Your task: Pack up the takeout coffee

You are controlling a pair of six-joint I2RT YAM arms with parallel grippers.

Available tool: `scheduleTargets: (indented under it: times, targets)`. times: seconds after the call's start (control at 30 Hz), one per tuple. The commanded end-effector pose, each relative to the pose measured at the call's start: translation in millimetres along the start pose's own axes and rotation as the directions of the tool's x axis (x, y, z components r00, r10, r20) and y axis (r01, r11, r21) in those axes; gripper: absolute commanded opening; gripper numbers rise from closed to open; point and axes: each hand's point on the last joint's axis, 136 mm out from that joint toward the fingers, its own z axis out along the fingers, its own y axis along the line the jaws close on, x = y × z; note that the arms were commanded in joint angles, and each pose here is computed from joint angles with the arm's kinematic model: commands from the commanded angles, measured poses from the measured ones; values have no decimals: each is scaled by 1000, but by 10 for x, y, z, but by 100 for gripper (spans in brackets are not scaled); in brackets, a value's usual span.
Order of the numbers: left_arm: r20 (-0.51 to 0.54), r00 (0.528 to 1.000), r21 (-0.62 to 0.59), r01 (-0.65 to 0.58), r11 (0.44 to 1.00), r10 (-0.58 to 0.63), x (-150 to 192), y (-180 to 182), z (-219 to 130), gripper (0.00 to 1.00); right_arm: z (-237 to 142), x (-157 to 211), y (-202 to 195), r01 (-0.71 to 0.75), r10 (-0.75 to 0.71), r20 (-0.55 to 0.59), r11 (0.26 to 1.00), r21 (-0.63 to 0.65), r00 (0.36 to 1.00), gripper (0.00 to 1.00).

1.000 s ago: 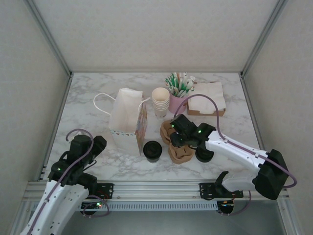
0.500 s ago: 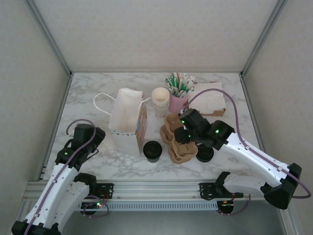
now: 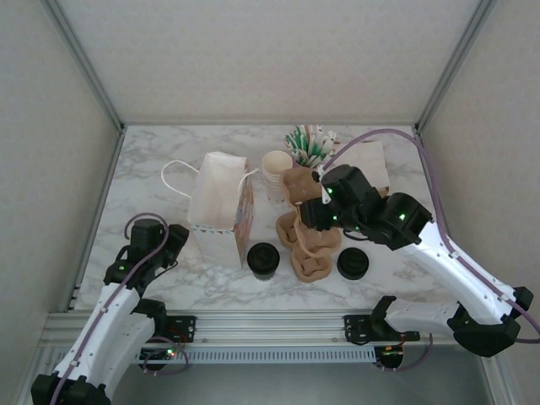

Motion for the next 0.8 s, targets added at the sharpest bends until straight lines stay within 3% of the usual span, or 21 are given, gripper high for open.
scheduleTargets:
  times: [0.0,0.27,0.77]
  targets:
    - [-48,998,49,31,998,-29,95,-18,32,54,-126,-206,68,58,-59,34,998,5,998,36]
    - [-86,996,79,8,997,-1,189,-23,73,55,-339,-641,261,64,-58,141,997,-36,988,36]
    - [-168,984,67,-46,997,56,447,11,89,57,-426,-1011,763,87,-54,221,987,-139,974,33]
